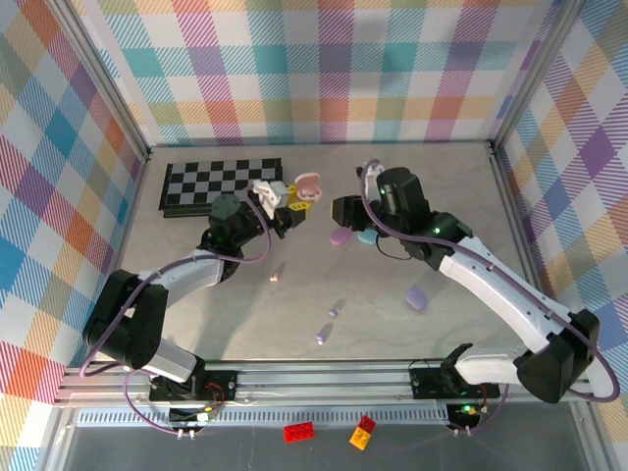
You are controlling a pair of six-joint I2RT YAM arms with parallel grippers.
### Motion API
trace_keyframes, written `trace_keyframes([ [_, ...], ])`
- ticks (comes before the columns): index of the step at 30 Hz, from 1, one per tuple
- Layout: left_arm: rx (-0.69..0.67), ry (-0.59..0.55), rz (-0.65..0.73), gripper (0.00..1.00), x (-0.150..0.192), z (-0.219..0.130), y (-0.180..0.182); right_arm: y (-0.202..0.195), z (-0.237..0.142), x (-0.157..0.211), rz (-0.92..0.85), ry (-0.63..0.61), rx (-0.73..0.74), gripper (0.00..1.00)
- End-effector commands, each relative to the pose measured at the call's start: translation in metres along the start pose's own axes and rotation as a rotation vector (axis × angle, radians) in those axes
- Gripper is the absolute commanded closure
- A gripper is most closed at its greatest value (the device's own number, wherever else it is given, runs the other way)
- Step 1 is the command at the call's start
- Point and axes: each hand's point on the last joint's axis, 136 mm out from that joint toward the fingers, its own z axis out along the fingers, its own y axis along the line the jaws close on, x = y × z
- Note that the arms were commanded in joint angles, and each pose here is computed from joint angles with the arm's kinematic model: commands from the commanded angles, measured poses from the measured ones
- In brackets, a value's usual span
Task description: Insert wireless bluetooth earbuds into charging case
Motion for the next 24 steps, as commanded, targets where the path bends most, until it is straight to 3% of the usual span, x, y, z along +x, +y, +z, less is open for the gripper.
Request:
trace_keyframes([
  [1,-0.012,-0.073,-0.024,0.68,-0.013,-0.009,0.013,-0.015,0.006,0.006,0.086,-0.058,0.015,0.63],
  [12,-0.134,-0.121,0.013,0.68,-0.041,-0.025,0.05,-0.02,0.095,0.107,0.381,0.198,-0.061,0.63],
  [24,-0.164,-0.155,0.02,0.69,-0.066,-0.029,0.062,0.002,0.17,0.18,0.465,0.414,-0.025,0.67],
])
